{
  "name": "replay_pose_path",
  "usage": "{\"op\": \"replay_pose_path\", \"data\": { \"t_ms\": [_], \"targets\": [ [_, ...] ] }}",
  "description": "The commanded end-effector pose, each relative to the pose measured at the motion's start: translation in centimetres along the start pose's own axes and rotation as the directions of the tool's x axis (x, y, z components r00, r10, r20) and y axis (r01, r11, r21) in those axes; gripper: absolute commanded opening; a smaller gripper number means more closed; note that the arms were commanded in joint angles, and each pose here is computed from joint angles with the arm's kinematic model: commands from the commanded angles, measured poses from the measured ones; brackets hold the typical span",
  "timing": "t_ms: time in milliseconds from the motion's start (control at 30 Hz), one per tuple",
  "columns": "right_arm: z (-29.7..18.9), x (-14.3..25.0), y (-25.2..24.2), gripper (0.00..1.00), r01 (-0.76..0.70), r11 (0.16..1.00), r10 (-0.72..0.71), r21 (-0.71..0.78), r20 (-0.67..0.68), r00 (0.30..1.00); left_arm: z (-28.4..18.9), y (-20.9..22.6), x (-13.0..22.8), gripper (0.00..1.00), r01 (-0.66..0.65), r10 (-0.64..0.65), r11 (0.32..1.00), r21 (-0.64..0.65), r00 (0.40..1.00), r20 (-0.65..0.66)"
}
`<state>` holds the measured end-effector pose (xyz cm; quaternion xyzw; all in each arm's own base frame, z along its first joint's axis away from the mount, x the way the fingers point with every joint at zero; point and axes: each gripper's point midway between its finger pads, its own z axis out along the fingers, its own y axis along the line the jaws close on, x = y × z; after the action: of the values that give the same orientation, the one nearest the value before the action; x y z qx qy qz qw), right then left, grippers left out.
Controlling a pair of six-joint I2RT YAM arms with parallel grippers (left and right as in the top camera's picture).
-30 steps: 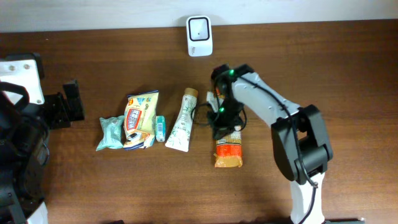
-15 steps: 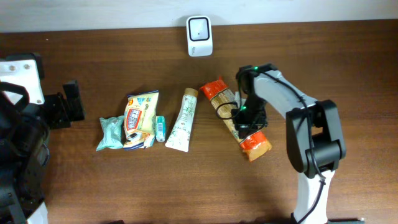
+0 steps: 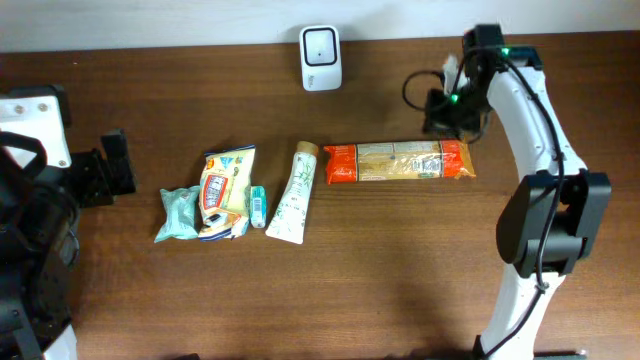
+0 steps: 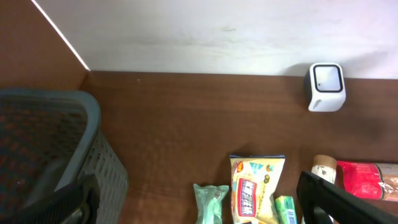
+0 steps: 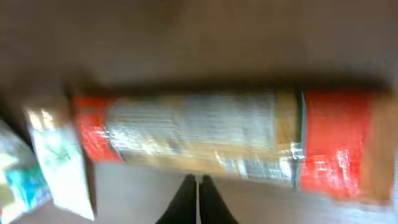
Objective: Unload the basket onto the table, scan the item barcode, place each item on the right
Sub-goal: 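Lift the pasta bag and swing it toward the scanner, then lower the pasta bag onto the table and release, withdrawing right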
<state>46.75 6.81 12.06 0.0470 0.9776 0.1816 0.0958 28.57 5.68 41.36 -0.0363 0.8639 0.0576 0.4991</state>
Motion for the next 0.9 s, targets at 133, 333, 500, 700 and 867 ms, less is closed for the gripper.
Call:
{"op": "replay_pose_path", "data": {
  "t_ms": [133,333,500,700,867],
  "targets": [
    [7.4,-1.5,6.5,0.04,-0.026,0.978,-0.011,0.205,0.179,0.984,-0.3,0.2,-0.3,0.99,-0.015,0.016,1.000,-0.011,1.000,0.011],
    [15.3,3.8,9.1,0.04,0.070,0.977,-0.069,0.200,-0.011,0.998,-0.3,0.2,-0.3,0.99,-0.015,0.016,1.000,-0.012,1.000,0.011],
    [14.2,9.6,7.9,0.04,0.134,0.977,-0.083,0.167,-0.281,0.956,-0.3,0.2,-0.3,0.99,-0.015,0.016,1.000,-0.012,1.000,0.011],
    [9.1,14.5,5.2,0.04,0.272,0.946,-0.144,0.177,-0.524,0.839,-0.3,0.2,-0.3,0.99,-0.015,0.016,1.000,-0.012,1.000,0.011],
    [5.9,14.0,-0.8,0.04,0.284,0.894,-0.040,0.347,-0.568,0.822,-0.3,0.2,-0.3,0.99,-0.015,0.016,1.000,-0.012,1.000,0.011]
  ]
}}
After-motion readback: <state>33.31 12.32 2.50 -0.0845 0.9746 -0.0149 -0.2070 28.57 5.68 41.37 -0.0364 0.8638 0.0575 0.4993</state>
